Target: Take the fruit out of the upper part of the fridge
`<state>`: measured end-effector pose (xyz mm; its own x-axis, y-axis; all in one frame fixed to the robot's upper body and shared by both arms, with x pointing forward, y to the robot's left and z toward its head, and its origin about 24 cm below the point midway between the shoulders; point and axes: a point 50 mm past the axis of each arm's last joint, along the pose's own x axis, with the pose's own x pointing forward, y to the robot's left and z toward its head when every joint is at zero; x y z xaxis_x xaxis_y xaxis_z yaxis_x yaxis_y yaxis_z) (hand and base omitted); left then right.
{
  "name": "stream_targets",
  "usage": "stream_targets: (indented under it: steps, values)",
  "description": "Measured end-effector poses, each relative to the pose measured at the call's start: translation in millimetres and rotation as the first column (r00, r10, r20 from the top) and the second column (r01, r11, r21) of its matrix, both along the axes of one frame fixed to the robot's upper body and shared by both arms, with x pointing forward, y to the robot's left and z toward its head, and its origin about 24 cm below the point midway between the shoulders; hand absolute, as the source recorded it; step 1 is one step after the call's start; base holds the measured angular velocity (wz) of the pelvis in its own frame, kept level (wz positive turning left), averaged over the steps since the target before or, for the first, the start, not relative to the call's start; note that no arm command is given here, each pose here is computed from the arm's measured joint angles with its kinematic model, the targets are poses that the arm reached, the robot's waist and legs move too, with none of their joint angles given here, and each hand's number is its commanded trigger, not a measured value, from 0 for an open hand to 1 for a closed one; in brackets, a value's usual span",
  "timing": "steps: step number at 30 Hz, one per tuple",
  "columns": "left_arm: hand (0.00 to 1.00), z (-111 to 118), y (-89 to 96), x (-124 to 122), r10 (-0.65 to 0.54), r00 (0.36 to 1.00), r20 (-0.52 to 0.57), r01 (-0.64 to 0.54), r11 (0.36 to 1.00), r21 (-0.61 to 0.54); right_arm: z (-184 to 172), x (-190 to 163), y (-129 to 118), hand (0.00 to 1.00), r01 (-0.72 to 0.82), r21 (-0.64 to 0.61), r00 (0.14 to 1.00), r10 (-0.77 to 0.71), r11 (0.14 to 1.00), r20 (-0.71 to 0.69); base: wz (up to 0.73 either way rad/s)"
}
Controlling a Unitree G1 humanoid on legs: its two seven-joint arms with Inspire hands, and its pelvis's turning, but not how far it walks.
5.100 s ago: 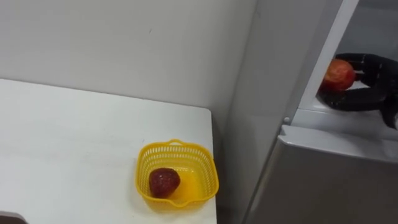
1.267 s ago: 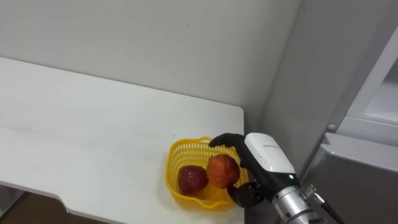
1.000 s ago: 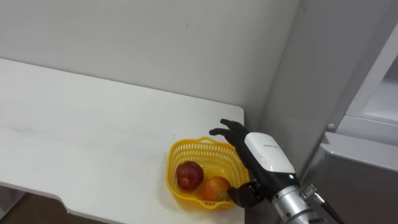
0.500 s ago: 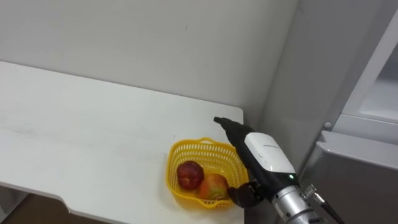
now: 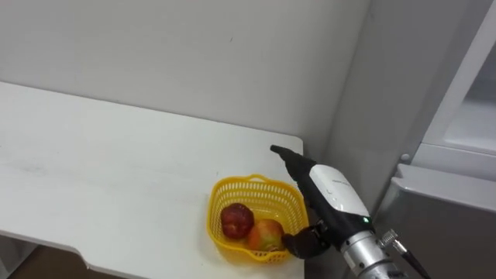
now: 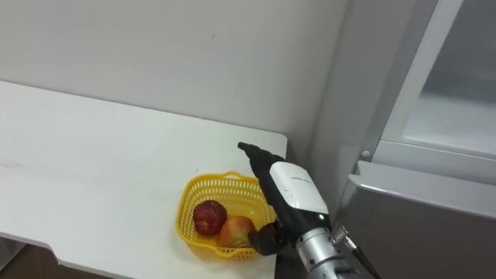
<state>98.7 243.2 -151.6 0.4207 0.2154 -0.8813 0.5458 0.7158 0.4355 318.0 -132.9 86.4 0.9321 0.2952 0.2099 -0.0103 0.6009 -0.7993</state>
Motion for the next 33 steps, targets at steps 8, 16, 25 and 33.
stream_targets:
  steps: [8,16,25,33]
  values:
    - [0.00,-1.6,1.2,-7.9,-0.001,1.000,-0.016,0.001,1.000,0.006,14.9,-4.5,5.3,0.00,-0.032,0.040,0.998,0.029,0.999,0.063,0.00]
    - [0.00,-1.4,0.4,-7.4,-0.004,1.000,0.004,0.004,1.000,0.018,24.0,-23.4,12.5,0.00,-0.100,0.112,0.989,0.087,0.989,0.121,-0.03]
    - [0.00,-8.0,-10.4,-19.9,0.012,1.000,-0.023,-0.012,1.000,0.017,34.8,-43.9,6.5,0.00,-0.106,0.175,0.980,0.073,0.979,0.185,-0.08]
    - [0.00,-7.4,-10.6,-18.1,0.012,1.000,-0.012,-0.011,1.000,0.012,31.6,-64.2,7.2,0.00,-0.110,0.175,0.977,0.074,0.978,0.198,-0.05]
